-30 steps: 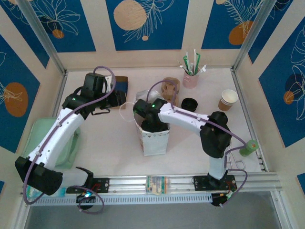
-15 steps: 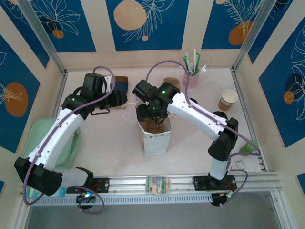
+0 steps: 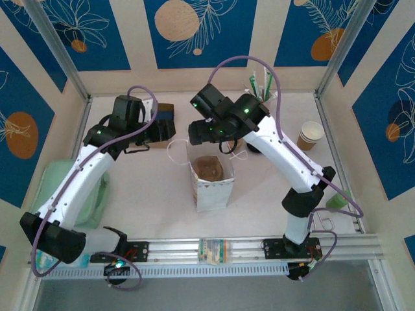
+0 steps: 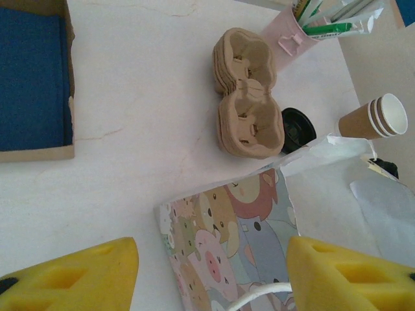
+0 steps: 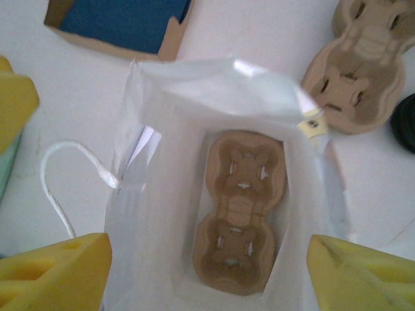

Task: Pack the takeout coffee

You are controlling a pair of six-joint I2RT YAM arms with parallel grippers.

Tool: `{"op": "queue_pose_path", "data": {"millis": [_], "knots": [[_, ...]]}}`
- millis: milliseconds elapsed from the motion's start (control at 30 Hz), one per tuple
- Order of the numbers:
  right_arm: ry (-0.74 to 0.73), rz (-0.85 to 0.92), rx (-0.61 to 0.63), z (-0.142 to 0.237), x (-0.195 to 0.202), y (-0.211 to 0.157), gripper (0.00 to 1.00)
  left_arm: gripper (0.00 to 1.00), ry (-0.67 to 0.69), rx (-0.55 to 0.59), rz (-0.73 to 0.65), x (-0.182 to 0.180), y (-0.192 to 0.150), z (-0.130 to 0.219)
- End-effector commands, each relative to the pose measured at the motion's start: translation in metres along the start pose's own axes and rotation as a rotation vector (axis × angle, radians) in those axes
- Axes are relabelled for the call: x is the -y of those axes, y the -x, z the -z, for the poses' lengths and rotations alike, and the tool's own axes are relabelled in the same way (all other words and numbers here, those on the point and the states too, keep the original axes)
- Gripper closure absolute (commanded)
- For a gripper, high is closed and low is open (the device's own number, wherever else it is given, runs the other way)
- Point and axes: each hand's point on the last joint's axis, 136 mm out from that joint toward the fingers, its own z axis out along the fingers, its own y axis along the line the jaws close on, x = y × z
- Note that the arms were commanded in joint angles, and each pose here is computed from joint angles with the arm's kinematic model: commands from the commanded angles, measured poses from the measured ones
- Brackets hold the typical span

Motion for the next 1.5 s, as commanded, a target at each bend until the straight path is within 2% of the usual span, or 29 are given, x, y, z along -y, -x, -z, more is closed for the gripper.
{"op": "queue_pose_path", "data": {"millis": [0,233,467,500,533,600,633,667,700,800,900,1033,1100,1200,1467], "knots": [[-0.071,0.03,-0.023,-0.001,0.019,0.001,0.21,0.37,-0.027,-0.027,-0.044,0.01,-0.001,-0.001],[-0.123,-0.003,-0.097,-0.02,0.046,-0.006,0.21,0.35,-0.026,-0.078,-0.102,0.02,-0.007,-0.013],[-0.112,-0.006,-0.184,-0.05,0.048,-0.029,0.26,0.32,-0.041,-0.143,-0.165,0.04,-0.02,-0.034],[-0.106,-0.011,-0.198,-0.055,0.048,-0.032,0.32,0.32,-0.035,-0.154,-0.171,0.041,-0.023,-0.037],[-0.094,-0.012,-0.209,-0.06,0.047,-0.035,0.44,0.32,-0.023,-0.167,-0.178,0.041,-0.026,-0.041],[-0.084,-0.015,-0.206,-0.062,0.044,-0.035,0.77,0.35,0.02,-0.173,-0.196,0.038,-0.028,-0.044],[-0.074,-0.006,-0.185,-0.06,0.041,-0.032,0.89,0.38,0.053,-0.149,-0.202,0.035,-0.024,-0.04],[-0.061,0.007,-0.161,-0.057,0.036,-0.029,0.97,0.41,0.077,-0.118,-0.206,0.034,-0.018,-0.034],[-0.047,0.021,-0.124,-0.05,0.03,-0.023,1.0,0.44,0.1,-0.067,-0.209,0.032,-0.009,-0.024],[-0.026,0.051,0.02,-0.021,0.018,-0.001,1.0,0.51,0.06,0.109,-0.228,0.046,0.02,0.015],[0.015,0.101,0.249,0.02,0.001,0.024,1.0,0.59,-0.01,0.268,-0.247,0.063,0.038,0.059],[0.089,0.154,0.589,0.066,-0.02,0.039,1.0,0.65,-0.117,0.495,-0.342,0.082,0.039,0.11],[0.133,0.119,0.681,0.077,-0.018,0.038,1.0,0.66,-0.157,0.599,-0.382,0.086,0.031,0.128],[0.161,0.088,0.735,0.08,-0.013,0.035,1.0,0.65,-0.15,0.639,-0.379,0.079,0.023,0.139],[0.151,0.065,0.686,0.076,-0.006,0.028,1.0,0.63,-0.119,0.612,-0.386,0.074,0.021,0.138]]}}
